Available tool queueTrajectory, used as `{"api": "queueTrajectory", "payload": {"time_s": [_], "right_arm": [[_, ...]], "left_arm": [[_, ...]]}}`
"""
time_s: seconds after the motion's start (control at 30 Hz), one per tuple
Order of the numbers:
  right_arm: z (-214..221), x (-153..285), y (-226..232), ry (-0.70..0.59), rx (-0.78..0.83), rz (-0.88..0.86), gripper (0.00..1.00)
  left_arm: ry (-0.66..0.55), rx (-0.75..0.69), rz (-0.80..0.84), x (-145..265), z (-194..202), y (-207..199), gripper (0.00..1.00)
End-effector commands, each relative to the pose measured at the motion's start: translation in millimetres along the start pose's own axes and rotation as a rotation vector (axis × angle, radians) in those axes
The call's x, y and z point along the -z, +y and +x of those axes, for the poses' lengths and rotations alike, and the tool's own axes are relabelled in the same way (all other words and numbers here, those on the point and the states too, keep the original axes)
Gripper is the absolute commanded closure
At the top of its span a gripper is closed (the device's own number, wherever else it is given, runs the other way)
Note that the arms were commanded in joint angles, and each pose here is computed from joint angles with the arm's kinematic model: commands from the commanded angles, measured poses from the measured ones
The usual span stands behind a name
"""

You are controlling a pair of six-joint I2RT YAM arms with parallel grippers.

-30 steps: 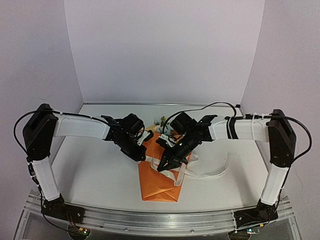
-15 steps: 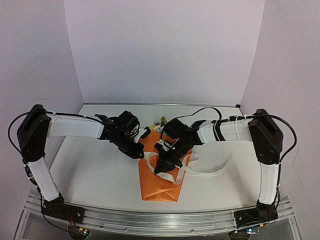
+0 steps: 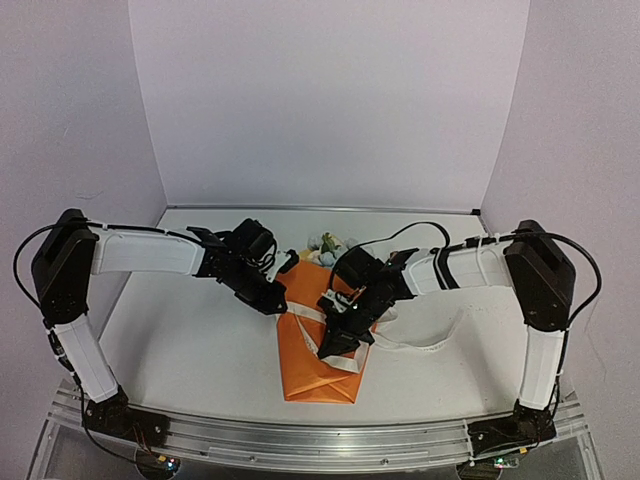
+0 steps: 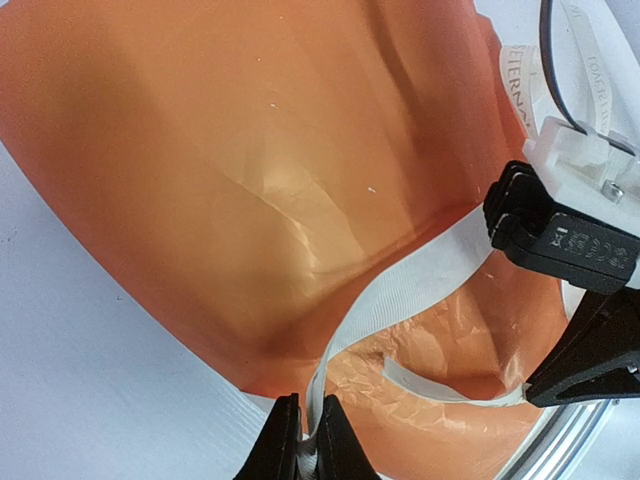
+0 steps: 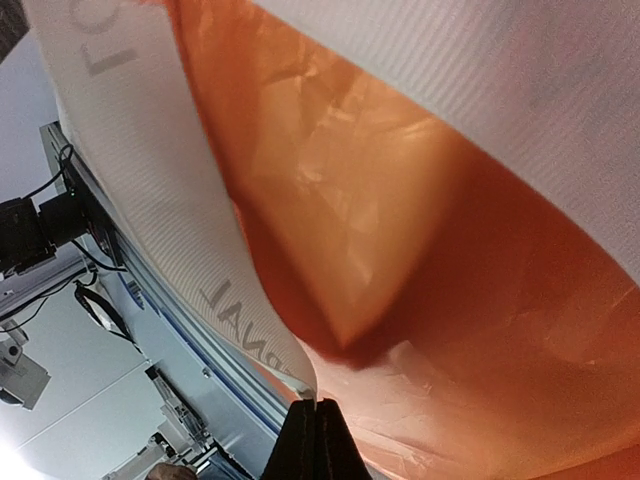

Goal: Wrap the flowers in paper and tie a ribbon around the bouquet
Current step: Cross the ribbon over the folded bouquet.

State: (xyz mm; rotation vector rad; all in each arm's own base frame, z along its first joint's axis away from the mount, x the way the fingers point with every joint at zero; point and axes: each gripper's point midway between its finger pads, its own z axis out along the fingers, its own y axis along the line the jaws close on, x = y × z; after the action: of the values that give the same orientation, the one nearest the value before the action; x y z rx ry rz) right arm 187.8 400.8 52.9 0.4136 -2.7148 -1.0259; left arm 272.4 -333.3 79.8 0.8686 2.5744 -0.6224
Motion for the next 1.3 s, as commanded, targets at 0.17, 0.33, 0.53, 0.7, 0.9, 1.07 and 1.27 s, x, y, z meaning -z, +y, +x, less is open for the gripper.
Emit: {"api": "queueTrajectory", "payload": {"time_s": [0.17, 0.33, 0.53, 0.7, 0.9, 1.07, 1.27], "right_arm": [[5, 23, 24, -0.045, 0.095, 0.009, 1.00], [7, 35, 19, -0.067, 0.137, 0.121, 1.00], [15, 42, 22, -0.050, 0.185, 0.220, 1.00], [12, 36, 27, -0.030, 0.191, 0.217, 1.00], [12, 32, 27, -0.021, 0.201, 0.243, 1.00], [4, 33, 17, -0.025, 0.194, 0.334, 1.00], [-1, 37, 12, -0.031, 0.213, 0.428, 1.00]], "left_arm": [[-0.102, -0.013, -0.004, 24, -22, -4, 0.90], [-0.112, -0.013, 0.006, 26, -22, -6, 0.90], [-0.109, -0.014, 0.013, 26, -21, -7, 0.90], [-0.112, -0.016, 0.013, 26, -20, -7, 0.90], [-0.122, -0.017, 0.025, 27, -22, -9, 0.89], [-0.119, -0.014, 0.028, 27, -19, -9, 0.89], [-0.124, -0.015, 0.040, 26, -20, -11, 0.88]]}}
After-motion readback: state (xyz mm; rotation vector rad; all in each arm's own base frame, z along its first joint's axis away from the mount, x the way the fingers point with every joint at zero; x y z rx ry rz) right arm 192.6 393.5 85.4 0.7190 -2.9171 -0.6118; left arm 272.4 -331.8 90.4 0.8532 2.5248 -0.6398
